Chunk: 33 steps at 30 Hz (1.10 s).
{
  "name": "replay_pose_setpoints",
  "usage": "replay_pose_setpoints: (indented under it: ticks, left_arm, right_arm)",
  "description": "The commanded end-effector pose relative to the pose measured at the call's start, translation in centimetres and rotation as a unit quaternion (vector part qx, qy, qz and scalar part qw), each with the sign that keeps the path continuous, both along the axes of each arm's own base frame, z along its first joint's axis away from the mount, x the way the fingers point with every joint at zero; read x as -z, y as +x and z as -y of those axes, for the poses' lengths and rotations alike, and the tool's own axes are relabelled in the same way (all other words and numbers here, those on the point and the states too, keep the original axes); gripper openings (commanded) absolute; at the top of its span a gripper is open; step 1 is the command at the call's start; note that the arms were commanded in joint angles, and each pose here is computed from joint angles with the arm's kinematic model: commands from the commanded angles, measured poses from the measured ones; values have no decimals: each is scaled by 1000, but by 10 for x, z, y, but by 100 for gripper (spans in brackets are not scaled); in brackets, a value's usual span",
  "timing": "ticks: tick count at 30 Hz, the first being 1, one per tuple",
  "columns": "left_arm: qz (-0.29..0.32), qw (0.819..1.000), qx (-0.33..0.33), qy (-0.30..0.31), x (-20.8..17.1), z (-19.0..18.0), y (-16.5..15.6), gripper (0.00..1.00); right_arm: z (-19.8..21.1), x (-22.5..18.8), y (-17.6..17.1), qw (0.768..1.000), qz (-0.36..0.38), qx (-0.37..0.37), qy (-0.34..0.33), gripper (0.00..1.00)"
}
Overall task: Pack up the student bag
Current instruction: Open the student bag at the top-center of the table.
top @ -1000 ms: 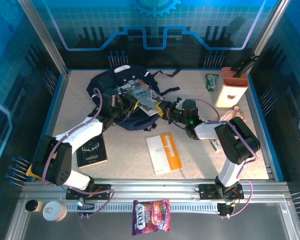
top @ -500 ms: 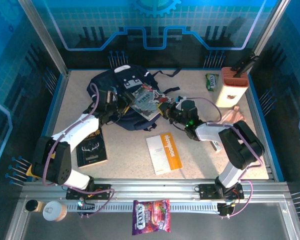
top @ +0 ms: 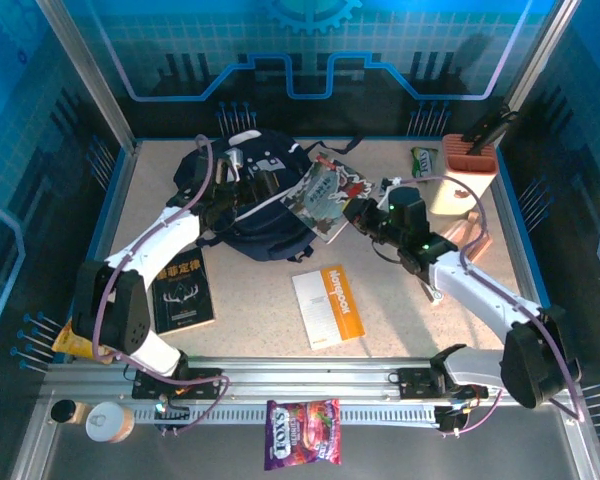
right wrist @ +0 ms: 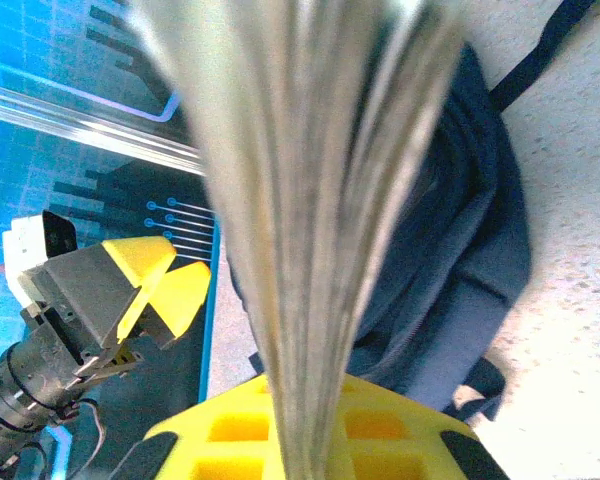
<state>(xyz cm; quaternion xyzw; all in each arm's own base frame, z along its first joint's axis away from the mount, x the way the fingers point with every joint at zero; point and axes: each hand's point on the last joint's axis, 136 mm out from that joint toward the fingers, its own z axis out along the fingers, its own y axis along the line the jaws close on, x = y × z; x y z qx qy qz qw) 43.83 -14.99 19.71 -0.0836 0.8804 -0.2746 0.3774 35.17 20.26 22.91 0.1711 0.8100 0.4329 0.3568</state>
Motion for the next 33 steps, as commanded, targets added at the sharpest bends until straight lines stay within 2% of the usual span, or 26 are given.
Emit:
replay_pose_setpoints:
  ticks: [1,5,9,12,15,18,23,27,31,33]
  left_arm:
    - [18,996,72,52,3,12,-5,98]
    - [8,993,96,66,13,23,-13,99]
    - [-20,982,139,128,35,34,-19,99]
    - [-10,965,181,189,45,43,-20,99]
    - [-12,945,194,264,52,41,-14,98]
    - [-46,926,209,312,68,32,-9,94]
    - [-106,888,278,351,97,32,-19,81]
    - [-107,871,299,376,102,37,-17,75]
    - [-94,858,286,415,102,35,-4,69]
    - [-88,843,294,441,107,35,-1,66]
  right_arm:
    - [17,-5,-9,999,24,-21,-32,0]
    - [29,-7,-16,998,26,-52,-16,0]
    - [37,-2,-21,997,13,-75,-8,0]
    - [42,-2,-24,996,7,-89,4,0]
    - [46,-4,-24,995,7,-96,12,0]
    - [51,-4,-23,995,3,-98,14,0]
    - [67,0,-18,997,-5,-76,12,0]
    - [87,3,-11,999,-22,-46,2,0]
    - [93,0,-7,999,-25,-44,-6,0]
    - [92,-2,-5,999,-16,-51,-9,0]
